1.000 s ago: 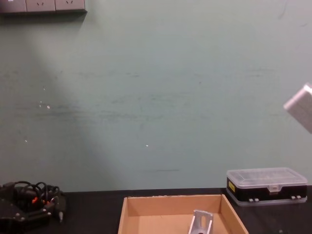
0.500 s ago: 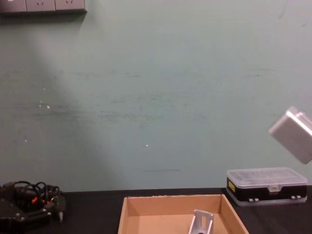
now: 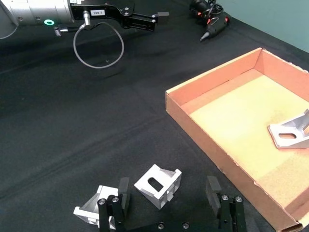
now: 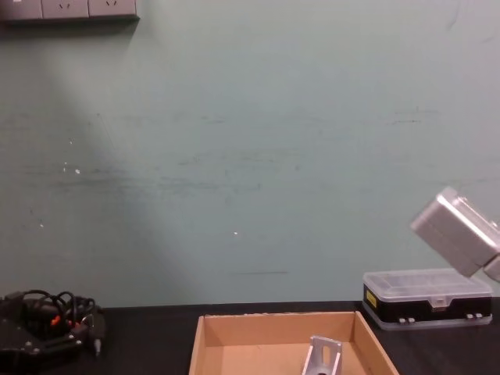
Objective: Use one hand to pick up the angle iron from the table and place it into the box.
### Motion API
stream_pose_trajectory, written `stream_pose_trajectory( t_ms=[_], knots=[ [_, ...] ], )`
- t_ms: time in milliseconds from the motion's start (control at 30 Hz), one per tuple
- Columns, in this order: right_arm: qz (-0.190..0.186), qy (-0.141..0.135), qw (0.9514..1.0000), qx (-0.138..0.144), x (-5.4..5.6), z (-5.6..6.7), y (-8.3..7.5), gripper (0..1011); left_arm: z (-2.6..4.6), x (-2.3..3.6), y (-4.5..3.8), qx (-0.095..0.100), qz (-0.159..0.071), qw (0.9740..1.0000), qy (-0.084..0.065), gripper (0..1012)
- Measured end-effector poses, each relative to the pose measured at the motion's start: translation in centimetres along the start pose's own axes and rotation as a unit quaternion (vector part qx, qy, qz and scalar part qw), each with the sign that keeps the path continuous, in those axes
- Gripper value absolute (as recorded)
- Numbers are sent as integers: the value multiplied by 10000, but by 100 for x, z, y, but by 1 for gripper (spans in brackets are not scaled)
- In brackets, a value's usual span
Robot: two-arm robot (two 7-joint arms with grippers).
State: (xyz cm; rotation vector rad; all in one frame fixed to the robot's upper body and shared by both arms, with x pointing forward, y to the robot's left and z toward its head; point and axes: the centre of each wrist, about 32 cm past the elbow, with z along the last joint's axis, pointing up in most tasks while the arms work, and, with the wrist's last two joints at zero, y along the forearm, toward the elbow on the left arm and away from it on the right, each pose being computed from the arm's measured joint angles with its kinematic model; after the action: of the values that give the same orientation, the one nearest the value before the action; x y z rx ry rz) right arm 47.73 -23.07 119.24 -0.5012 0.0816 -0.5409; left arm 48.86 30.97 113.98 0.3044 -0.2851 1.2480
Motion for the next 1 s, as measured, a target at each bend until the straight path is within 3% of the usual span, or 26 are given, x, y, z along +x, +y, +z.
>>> stream_pose_trajectory(
  t_ms=[833,1000],
  knots=[
    [-12,90,9999,-93,-44,-58,124,1003,0,0,0,0,0,10000,0,1000],
    [-40,101,9999,-88,-44,-62,125,931,0,0,0,0,0,10000,0,1000]
  ],
)
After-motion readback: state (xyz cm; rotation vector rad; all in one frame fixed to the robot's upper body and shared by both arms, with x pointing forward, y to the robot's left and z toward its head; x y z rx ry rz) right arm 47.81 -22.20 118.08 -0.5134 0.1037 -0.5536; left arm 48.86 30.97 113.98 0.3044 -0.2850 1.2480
